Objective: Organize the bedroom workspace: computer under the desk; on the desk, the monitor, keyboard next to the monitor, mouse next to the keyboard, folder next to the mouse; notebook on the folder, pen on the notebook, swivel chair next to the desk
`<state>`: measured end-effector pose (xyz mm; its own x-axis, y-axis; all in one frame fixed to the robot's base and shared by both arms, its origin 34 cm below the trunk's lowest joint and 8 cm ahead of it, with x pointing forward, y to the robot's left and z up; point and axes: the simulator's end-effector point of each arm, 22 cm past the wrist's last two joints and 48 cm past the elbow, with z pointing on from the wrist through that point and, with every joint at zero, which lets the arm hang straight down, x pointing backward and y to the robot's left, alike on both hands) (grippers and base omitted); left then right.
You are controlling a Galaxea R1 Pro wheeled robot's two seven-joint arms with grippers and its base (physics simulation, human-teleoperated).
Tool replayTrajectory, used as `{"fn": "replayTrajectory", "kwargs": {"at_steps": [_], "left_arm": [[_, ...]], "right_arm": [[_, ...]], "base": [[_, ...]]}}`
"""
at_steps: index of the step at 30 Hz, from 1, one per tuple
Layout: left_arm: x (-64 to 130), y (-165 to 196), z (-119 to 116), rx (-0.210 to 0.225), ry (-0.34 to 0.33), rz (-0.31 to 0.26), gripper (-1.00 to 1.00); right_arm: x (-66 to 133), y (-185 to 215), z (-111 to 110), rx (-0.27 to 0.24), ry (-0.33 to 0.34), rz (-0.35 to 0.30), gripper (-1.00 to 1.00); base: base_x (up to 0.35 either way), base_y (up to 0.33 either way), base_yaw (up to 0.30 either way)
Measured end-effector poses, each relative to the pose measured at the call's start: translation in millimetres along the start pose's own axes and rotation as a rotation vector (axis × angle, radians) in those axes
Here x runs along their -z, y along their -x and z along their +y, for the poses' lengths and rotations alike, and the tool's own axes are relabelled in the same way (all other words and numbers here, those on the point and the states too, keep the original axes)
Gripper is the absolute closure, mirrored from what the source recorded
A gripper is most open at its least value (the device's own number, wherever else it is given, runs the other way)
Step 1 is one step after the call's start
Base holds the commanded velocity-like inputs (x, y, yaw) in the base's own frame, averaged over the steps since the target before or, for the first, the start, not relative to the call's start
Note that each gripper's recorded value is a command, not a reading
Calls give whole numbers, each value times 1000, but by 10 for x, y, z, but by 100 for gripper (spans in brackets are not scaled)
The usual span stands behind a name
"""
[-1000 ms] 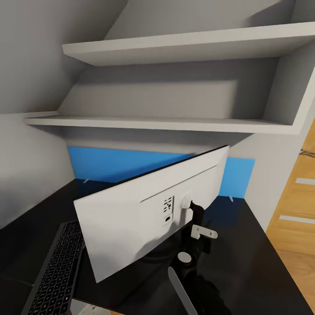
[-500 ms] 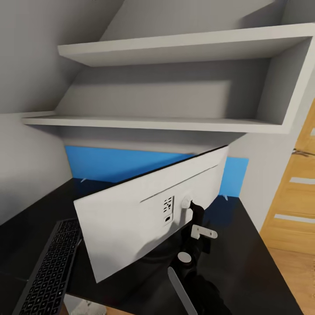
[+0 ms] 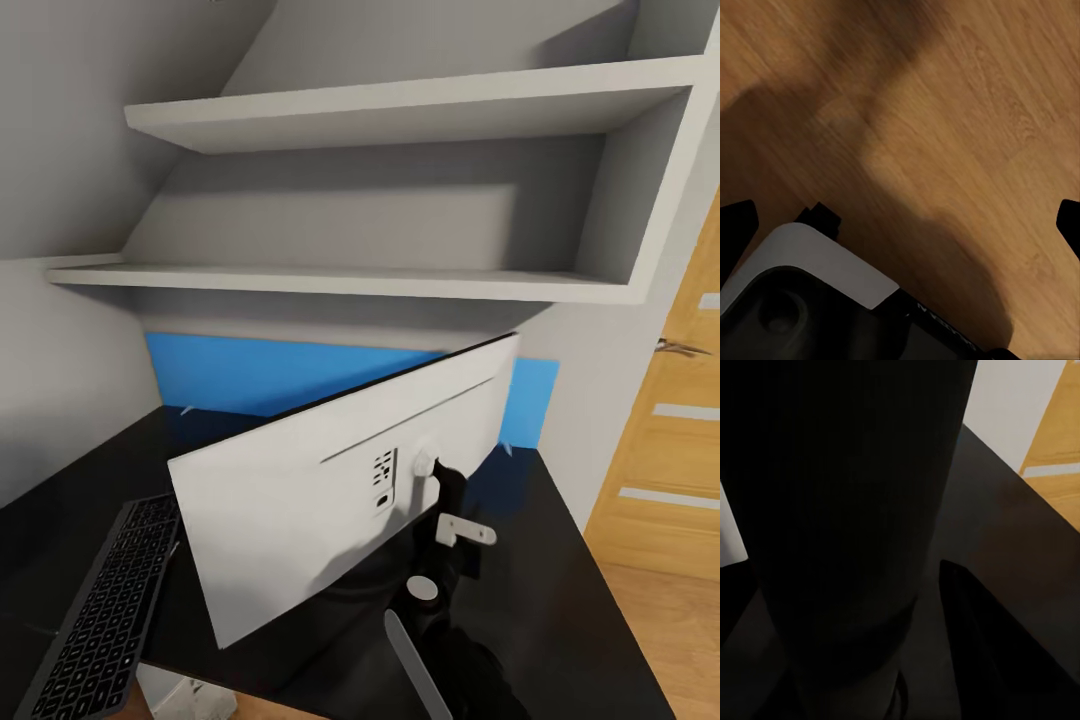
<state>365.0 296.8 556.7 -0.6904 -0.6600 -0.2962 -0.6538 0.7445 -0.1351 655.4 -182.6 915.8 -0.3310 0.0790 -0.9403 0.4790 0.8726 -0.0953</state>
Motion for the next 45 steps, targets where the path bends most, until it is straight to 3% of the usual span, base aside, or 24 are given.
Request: {"fn": "replayTrajectory", "kwargs": {"at_steps": [7,14,23,33,41,45], "left_arm": [[0,-1,-1,-1,0,0,-100],[0,-3,-3,-1,-1,0,-100],[0,-3,-4,-1,-1,0,-100],[0,-9,-9,-1,-1,1,-100],[1,-8,-12,-1,-2,1,-100],[2,-4,-16,-1,-3,0,-100]], "right_arm": [[30,6,338,-11,157,6,100],[68,20,547,3,259,-3,100],[-30,-18,602,19,357,-2,100],[-9,56,879,35,564,-23,100],[-55,193,870,28,587,-44,100],[-165,314,736,12,553,-58,100]], "base": [[-1,-1,0],[0,0,0],[0,0,0],[0,0,0],[0,0,0],[0,0,0]]}}
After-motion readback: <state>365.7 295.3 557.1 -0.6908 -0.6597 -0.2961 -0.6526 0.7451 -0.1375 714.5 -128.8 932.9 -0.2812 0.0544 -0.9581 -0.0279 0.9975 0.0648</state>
